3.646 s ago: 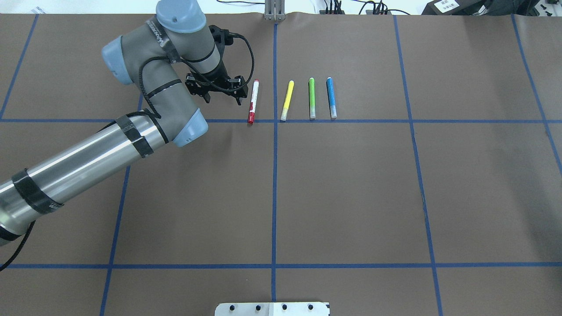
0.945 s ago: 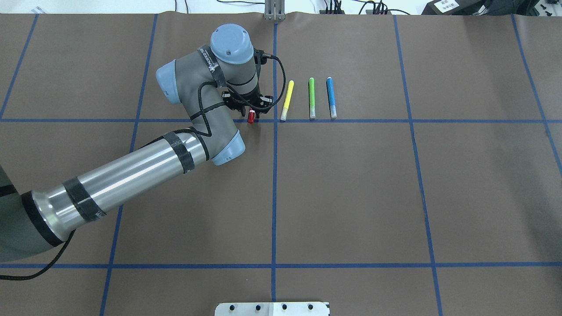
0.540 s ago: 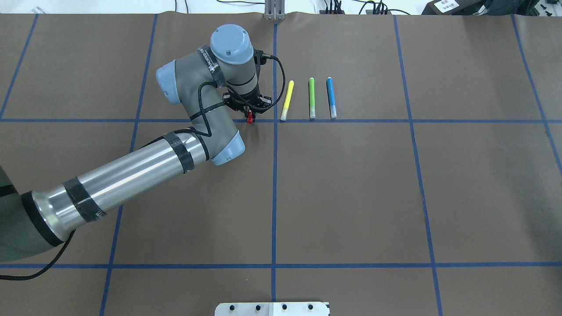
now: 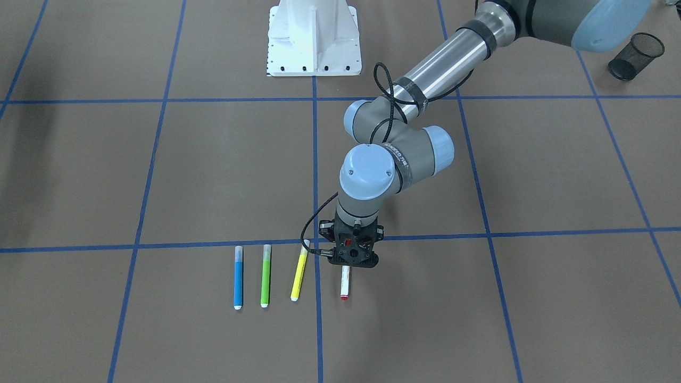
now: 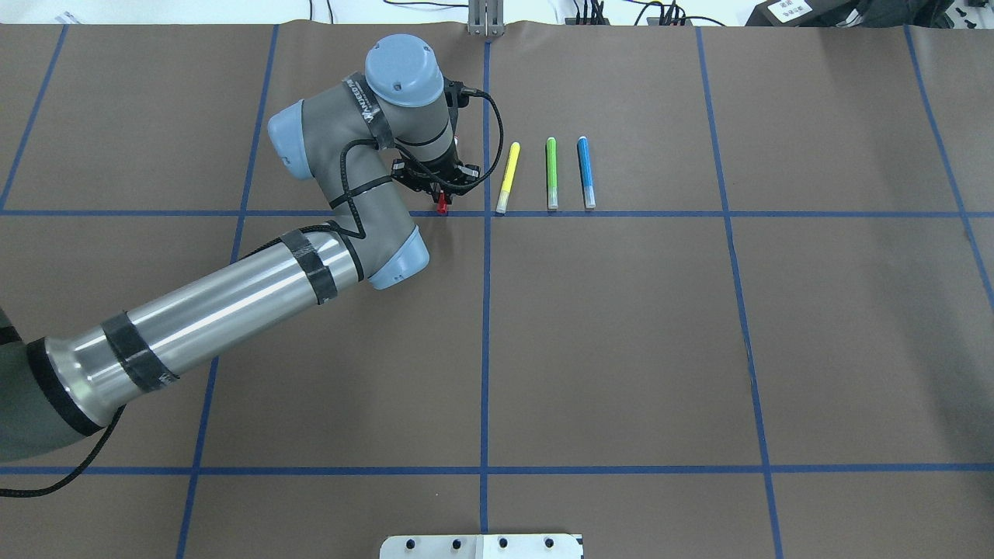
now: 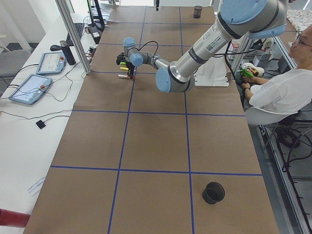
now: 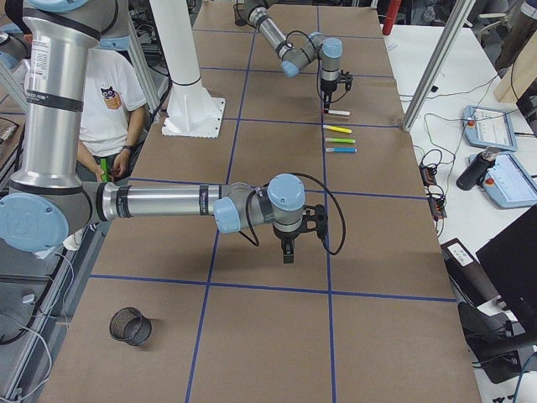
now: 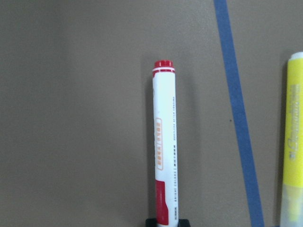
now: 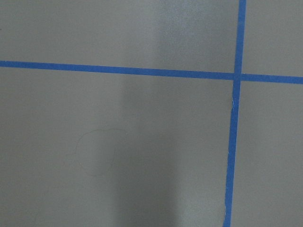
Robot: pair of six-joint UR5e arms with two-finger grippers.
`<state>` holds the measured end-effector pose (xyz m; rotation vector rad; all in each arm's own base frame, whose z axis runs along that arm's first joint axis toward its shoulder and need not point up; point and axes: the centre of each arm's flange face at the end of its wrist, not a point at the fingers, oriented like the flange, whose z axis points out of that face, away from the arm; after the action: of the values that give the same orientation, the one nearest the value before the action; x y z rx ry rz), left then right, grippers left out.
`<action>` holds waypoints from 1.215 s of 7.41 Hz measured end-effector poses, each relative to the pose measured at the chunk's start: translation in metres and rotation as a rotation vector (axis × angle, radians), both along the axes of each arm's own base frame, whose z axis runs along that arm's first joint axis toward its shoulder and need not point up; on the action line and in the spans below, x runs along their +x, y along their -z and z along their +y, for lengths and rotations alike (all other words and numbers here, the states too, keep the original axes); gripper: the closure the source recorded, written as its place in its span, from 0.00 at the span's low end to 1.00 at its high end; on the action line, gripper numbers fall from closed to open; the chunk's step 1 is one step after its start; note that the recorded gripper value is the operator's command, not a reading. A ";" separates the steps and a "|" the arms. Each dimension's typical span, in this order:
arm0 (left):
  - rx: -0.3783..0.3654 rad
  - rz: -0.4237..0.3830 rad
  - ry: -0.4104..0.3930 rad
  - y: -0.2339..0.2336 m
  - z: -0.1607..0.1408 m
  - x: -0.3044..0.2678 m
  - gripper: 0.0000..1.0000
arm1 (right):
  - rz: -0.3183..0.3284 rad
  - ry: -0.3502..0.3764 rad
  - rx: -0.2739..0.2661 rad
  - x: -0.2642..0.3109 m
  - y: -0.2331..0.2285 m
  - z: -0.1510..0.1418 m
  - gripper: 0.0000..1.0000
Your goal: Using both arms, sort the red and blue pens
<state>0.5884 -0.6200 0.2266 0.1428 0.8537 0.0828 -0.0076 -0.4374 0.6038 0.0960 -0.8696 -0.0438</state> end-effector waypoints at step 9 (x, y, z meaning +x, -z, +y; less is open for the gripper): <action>-0.136 -0.048 0.207 -0.131 -0.035 -0.254 1.00 | -0.001 -0.006 -0.013 -0.009 0.006 -0.006 0.00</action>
<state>0.3348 -0.6550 0.3578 0.1001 0.7896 -0.1653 -0.0165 -0.4431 0.5978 0.0863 -0.8704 -0.0327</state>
